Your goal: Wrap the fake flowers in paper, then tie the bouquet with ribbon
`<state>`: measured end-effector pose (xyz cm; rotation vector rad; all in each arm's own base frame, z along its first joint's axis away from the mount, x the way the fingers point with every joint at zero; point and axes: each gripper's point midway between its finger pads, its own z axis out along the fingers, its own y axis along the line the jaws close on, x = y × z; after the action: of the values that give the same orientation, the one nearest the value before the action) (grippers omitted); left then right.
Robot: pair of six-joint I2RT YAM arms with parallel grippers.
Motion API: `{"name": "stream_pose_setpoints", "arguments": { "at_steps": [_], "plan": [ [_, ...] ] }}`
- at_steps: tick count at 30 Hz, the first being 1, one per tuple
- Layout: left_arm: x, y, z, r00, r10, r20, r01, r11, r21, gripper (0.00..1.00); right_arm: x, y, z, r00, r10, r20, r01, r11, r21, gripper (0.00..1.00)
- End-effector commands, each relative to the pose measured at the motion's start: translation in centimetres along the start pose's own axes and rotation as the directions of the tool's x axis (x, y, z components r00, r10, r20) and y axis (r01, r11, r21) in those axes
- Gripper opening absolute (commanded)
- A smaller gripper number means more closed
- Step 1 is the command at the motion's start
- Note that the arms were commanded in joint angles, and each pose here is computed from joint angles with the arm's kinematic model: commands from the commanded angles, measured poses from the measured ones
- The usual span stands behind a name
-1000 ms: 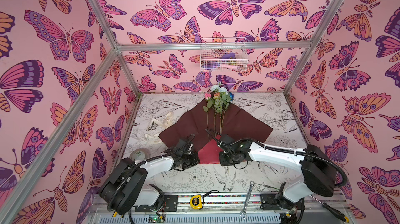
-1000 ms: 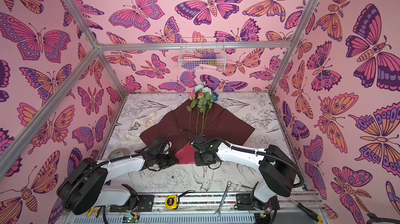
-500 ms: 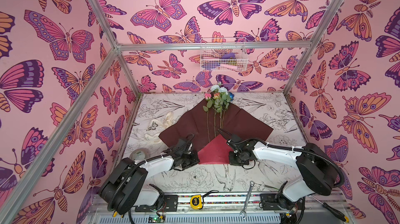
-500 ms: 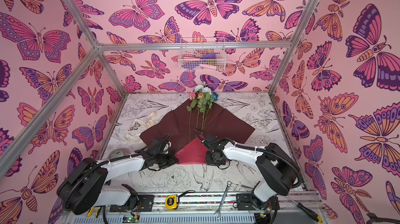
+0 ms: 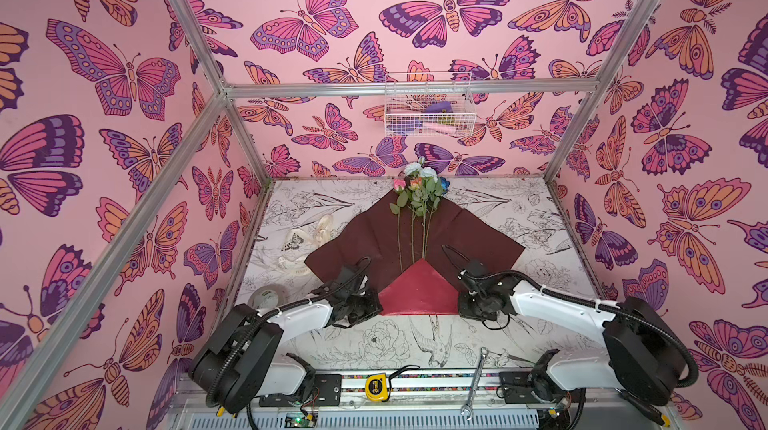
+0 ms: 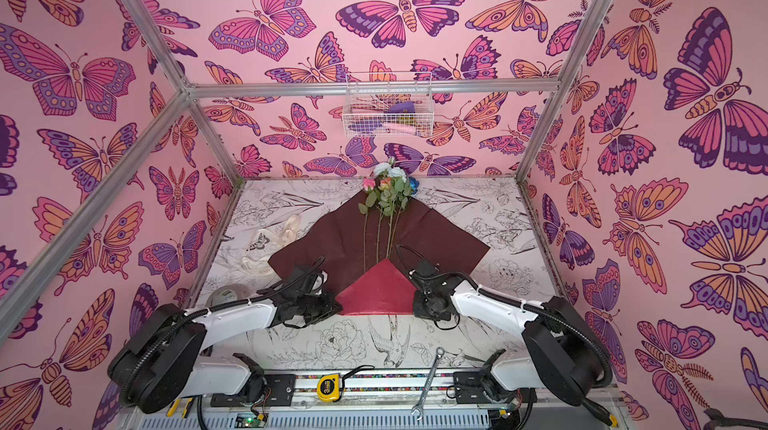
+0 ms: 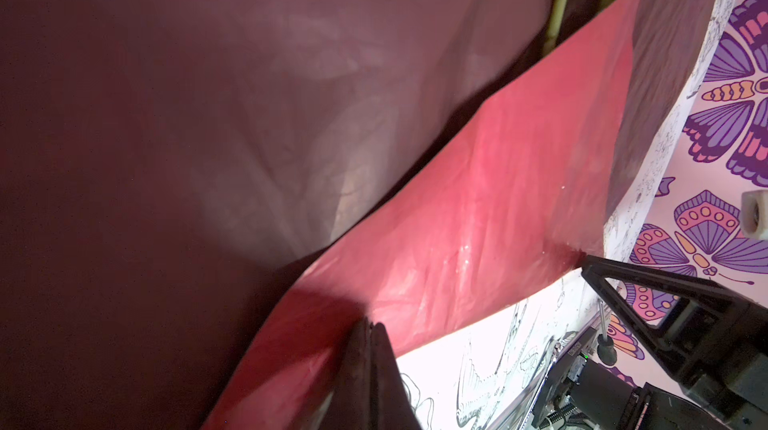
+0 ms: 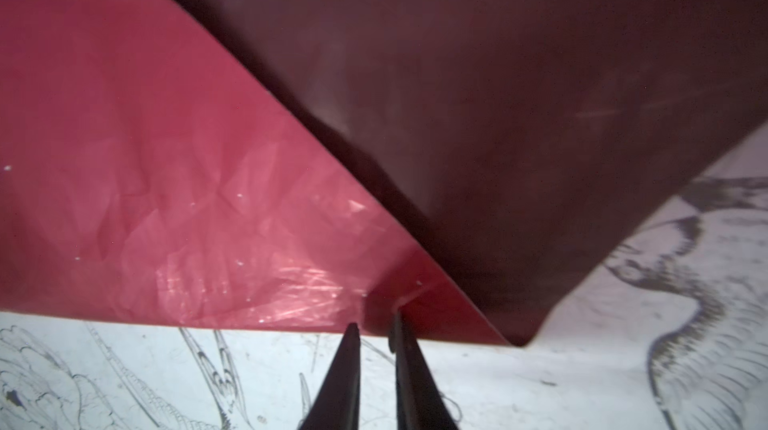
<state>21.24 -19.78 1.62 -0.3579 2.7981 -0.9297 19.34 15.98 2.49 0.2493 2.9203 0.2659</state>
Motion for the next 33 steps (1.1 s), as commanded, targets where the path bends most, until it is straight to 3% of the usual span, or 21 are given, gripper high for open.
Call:
{"name": "stream_pose_setpoints", "arguments": {
  "at_steps": [1,11,16,18,21,25,29,30,33],
  "plan": [
    [0.5,1.1,-0.3,1.000,-0.026,-0.002,0.026,0.999,-0.022,0.00,0.1,-2.6,-0.2,0.998,0.056,0.024,-0.058,0.996,0.068,0.22],
    [-1.0,1.6,-2.1,0.998,-0.032,0.054,0.033,0.999,-0.027,0.00,-0.5,-4.5,-1.3,0.994,0.093,0.064,-0.098,0.992,0.085,0.23],
    [-2.6,1.7,-4.4,0.992,-0.041,0.118,0.044,0.999,-0.026,0.00,-1.5,-3.2,-3.2,0.994,0.051,0.097,-0.054,0.998,0.032,0.31],
    [-3.4,1.8,-5.8,0.987,-0.044,0.157,0.049,0.998,-0.029,0.05,-1.9,-2.5,-4.1,0.994,0.028,0.109,-0.029,1.000,0.003,0.36],
    [-4.5,2.0,-8.0,0.976,-0.047,0.214,0.057,0.998,-0.037,0.22,-2.6,-1.0,-5.5,0.990,0.002,0.138,0.006,0.998,-0.063,0.41],
    [-5.9,3.0,-10.6,0.958,-0.058,0.280,0.083,0.994,-0.077,0.64,-3.5,1.7,-7.4,0.982,-0.028,0.185,0.059,0.984,-0.167,0.45],
    [-7.1,4.7,-11.8,0.945,-0.086,0.315,0.134,0.982,-0.131,0.95,-3.9,4.7,-8.7,0.967,-0.101,0.234,0.149,0.969,-0.196,0.48],
    [-7.4,5.1,-11.9,0.943,-0.106,0.316,0.154,0.979,-0.132,1.00,-3.8,5.6,-8.9,0.961,-0.131,0.243,0.180,0.965,-0.191,0.49],
    [-8.1,5.9,-11.5,0.944,-0.146,0.295,0.193,0.971,-0.137,1.00,-3.6,7.7,-8.6,0.948,-0.204,0.245,0.247,0.956,-0.161,0.50]
  ]
}}
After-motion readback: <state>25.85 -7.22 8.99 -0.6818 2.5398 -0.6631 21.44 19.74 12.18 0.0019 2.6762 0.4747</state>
